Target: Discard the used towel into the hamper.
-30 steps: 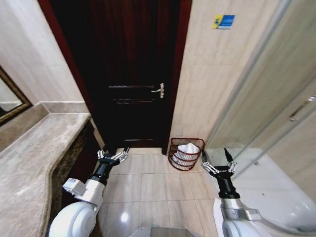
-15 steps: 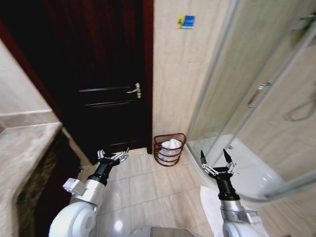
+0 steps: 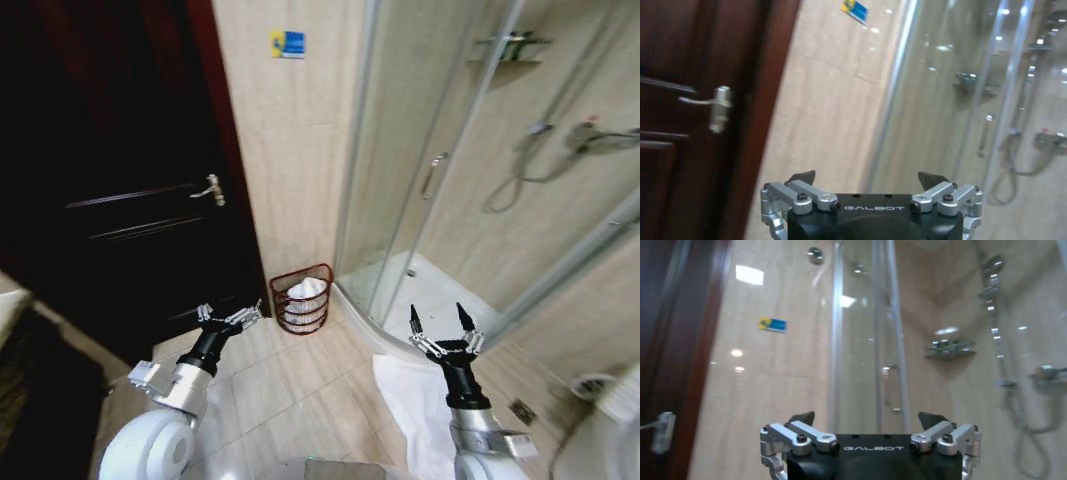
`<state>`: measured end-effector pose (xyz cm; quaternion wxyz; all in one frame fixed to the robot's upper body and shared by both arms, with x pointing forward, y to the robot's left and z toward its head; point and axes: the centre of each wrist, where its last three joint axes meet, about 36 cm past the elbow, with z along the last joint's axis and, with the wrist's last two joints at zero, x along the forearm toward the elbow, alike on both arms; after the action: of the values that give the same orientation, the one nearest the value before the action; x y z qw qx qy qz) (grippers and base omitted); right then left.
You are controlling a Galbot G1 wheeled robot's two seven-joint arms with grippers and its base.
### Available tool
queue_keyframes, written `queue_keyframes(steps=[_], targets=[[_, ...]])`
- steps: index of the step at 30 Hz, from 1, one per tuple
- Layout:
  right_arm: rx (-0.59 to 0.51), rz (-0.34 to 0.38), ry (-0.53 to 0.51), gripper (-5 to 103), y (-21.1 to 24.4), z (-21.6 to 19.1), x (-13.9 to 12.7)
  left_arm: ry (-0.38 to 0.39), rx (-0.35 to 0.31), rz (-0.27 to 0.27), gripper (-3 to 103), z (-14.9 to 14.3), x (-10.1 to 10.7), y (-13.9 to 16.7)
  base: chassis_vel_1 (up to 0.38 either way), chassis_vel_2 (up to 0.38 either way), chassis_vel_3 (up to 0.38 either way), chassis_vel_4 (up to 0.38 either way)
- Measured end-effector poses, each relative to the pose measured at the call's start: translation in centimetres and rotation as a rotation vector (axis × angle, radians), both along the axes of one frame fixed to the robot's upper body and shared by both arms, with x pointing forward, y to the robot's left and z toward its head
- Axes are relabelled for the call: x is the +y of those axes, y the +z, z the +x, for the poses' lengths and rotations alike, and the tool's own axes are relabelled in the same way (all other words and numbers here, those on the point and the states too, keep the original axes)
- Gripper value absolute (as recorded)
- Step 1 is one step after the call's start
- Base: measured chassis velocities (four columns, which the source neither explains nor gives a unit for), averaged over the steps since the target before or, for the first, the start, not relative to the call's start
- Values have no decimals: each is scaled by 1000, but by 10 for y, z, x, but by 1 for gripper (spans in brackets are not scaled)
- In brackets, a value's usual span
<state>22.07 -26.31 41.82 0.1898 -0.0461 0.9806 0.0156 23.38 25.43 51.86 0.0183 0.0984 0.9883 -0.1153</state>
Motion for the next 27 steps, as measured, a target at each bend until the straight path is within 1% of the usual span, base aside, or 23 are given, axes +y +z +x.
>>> queue_keyframes(steps=[11, 14, 19, 27], targets=[[9, 8, 9, 100, -7, -4, 1, 0, 0, 0, 100, 0, 0, 0, -131, -121, -129, -120], [9, 10, -2, 100, -7, -3, -4, 0, 0, 0, 100, 0, 0, 0, -126, -114, -128, -133], [16, 12, -10, 100, -9, -5, -6, 0, 0, 0, 100, 0, 0, 0, -129, -119, -116, -129], [57, 40, -104, 100, -6, -5, -3, 0, 0, 0, 100, 0, 0, 0, -129, -135, -128, -135]])
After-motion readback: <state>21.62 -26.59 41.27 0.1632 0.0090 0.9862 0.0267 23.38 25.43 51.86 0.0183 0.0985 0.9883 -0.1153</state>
